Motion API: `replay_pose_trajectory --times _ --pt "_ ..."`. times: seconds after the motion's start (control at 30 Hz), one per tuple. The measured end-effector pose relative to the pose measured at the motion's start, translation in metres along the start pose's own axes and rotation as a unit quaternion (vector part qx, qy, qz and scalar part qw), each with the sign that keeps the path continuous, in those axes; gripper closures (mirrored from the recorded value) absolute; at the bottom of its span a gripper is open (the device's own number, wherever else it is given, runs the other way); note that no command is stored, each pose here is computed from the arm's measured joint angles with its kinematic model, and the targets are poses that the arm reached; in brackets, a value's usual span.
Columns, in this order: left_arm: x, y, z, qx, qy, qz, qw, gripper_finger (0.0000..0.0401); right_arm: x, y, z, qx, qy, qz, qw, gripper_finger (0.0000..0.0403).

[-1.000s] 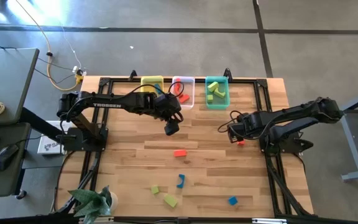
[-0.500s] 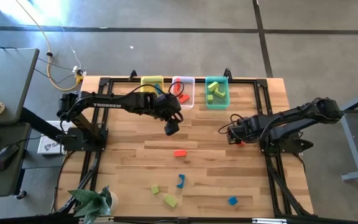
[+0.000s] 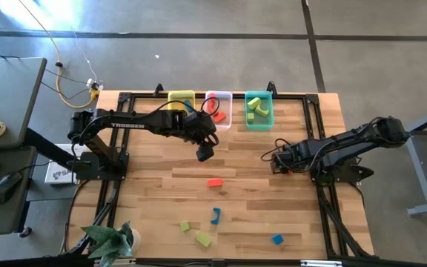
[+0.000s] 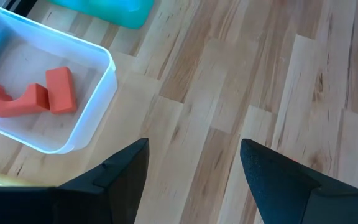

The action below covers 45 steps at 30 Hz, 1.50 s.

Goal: Sort & place blocks by color
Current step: Put the orange block into the transparent bin

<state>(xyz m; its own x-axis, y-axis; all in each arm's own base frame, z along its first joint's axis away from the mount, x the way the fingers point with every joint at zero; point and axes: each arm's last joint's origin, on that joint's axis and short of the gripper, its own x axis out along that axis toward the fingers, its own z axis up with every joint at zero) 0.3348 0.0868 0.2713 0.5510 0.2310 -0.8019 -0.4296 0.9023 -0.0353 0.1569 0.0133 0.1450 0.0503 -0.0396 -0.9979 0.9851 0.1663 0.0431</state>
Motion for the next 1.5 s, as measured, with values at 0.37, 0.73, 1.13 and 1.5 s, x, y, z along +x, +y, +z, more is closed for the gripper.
replay_pose_trajectory --times 0.37,0.73,1.13,1.5 --pt "0.0 0.0 0.0 -0.025 0.0 0.0 1.0 0.0158 -0.016 0.026 0.017 -0.098 -0.039 0.101 0.989 0.0297" --pt "0.0 0.0 0.0 -0.088 0.0 0.0 0.996 0.0158 -0.059 0.062 0.074 -0.163 -0.177 0.271 0.932 0.0297" --pt "-0.001 -0.007 -0.004 -0.123 0.015 -0.006 0.992 0.0158 -0.109 0.069 0.135 -0.198 -0.348 0.368 0.839 0.0297" --pt "-0.003 -0.024 -0.015 -0.103 0.055 -0.008 0.993 0.0158 -0.137 0.112 0.191 -0.268 -0.389 0.348 0.81 0.0297"
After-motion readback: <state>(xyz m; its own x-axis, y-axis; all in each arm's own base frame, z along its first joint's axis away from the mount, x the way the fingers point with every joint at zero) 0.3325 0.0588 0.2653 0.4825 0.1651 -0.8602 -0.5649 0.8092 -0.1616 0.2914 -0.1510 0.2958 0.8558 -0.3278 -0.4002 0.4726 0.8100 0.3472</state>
